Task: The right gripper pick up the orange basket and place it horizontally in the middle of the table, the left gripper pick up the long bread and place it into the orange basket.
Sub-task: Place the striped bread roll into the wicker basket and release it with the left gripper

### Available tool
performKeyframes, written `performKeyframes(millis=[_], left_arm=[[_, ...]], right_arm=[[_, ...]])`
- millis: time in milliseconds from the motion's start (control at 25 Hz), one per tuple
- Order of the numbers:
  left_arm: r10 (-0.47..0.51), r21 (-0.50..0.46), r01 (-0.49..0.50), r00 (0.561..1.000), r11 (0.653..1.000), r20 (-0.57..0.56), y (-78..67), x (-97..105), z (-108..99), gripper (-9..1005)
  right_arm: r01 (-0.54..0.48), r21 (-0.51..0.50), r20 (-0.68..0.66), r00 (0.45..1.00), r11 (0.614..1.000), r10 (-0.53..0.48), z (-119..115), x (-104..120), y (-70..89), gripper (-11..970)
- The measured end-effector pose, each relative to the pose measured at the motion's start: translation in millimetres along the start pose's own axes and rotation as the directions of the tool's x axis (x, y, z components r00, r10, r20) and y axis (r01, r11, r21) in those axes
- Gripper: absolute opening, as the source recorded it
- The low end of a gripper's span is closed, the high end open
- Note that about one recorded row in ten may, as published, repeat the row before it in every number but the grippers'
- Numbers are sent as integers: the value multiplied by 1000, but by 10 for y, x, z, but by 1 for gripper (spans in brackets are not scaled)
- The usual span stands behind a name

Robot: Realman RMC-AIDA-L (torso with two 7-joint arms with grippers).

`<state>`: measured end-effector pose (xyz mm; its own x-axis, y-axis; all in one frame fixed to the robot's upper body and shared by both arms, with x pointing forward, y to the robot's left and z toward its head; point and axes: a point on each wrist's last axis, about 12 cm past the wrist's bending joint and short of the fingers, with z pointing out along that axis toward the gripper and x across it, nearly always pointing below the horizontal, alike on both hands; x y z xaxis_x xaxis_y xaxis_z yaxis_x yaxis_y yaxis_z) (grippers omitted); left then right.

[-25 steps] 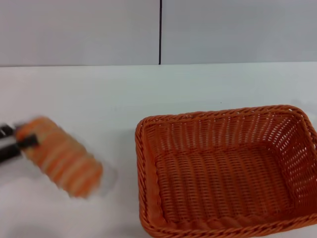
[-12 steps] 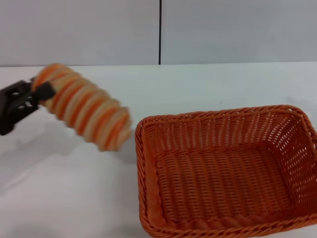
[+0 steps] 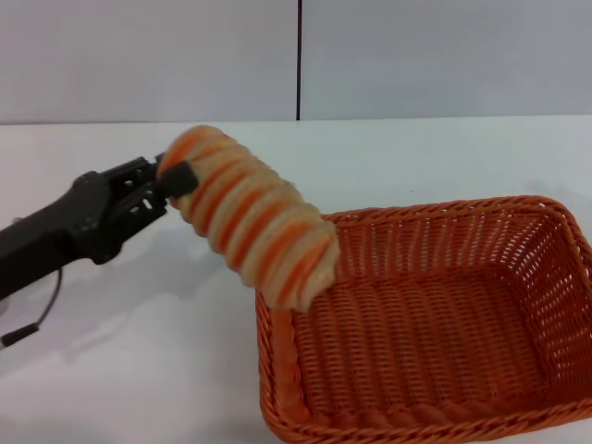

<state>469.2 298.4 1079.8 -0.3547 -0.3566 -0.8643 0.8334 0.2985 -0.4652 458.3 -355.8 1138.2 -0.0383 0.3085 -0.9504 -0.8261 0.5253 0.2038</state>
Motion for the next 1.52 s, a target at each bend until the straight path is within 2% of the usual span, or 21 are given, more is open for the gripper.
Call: performKeyframes(millis=[320,640,840,920,1120,1240,1520], left_arm=[[-1,17,1,1000,1000,10,1,114,127,267],[28,73,-26,999,997,-31,-20,231,297,221],[71,58,-66,994,996,-86,-12,351,319,208],[111,71,-101,983,992,-146,-19,459,349,208],[120,33,-116,979,993,-163,-9,560,349,201],[135,34,-132,976,991,-173,-16,584,333,356],[139,29,-136,975,990,-173,-60,643,269,488]], right_arm=[[-4,-5,3,1000,1000,4,24,1,-3,467],[-20,2,11,1000,1000,20,14,40,5,467],[-27,12,12,1000,1000,27,-16,59,13,467],[-27,10,8,1000,1000,27,-13,61,12,467],[-26,3,7,1000,1000,26,7,55,4,467],[-26,-4,8,1000,1000,26,31,47,-5,467],[-22,0,13,1000,1000,22,44,34,-24,467]])
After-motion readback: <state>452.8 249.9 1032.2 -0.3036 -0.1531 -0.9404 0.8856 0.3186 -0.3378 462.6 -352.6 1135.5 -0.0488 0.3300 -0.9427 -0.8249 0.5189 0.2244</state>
